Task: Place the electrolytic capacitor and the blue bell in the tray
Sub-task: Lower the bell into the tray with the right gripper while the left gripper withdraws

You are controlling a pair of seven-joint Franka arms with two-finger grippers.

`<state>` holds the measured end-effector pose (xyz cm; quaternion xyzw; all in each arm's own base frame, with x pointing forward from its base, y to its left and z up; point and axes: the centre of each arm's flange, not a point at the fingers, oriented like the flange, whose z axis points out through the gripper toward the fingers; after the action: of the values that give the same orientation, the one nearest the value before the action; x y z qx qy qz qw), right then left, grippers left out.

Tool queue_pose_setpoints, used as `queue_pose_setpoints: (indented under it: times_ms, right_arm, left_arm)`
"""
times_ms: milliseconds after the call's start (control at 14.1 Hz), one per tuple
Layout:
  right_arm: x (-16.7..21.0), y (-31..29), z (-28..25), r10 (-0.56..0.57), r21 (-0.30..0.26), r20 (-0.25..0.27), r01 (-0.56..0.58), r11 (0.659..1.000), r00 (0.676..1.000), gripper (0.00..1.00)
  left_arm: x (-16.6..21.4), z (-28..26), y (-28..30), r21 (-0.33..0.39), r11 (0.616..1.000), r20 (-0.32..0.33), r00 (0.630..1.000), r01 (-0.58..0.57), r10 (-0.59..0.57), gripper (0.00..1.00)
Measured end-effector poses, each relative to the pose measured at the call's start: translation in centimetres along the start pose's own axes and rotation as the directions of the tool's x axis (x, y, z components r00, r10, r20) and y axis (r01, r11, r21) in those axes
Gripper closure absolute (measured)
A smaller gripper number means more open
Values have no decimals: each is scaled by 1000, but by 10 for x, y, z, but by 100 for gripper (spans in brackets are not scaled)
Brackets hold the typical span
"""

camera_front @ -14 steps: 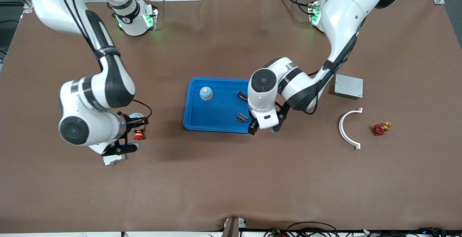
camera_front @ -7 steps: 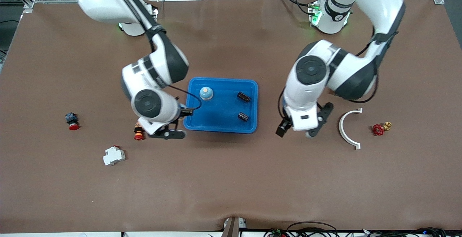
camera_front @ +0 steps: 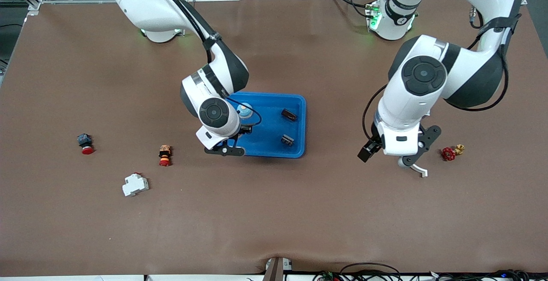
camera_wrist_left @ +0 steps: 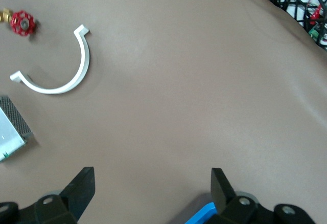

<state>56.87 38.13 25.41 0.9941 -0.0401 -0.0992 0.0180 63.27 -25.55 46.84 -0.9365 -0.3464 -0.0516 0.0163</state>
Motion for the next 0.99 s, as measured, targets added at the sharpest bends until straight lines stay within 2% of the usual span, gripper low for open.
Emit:
queue_pose_setpoints:
  times_ms: [355,709,993]
  right_arm:
    - [-8,-2,29,-8,7,-16,8,1000,1000,33]
    - [-10,-3,44,-12,6,-16,12,1000,1000,33]
    - [-9,-6,59,-15,5,-16,15,1000,1000,33]
  left_arm:
    - [31,-20,-23,-39,994,25,994,-104,105,0]
    - [51,-24,-38,-46,982,36,982,-182,184,0]
    - [60,-21,-46,-43,980,48,979,-195,197,0]
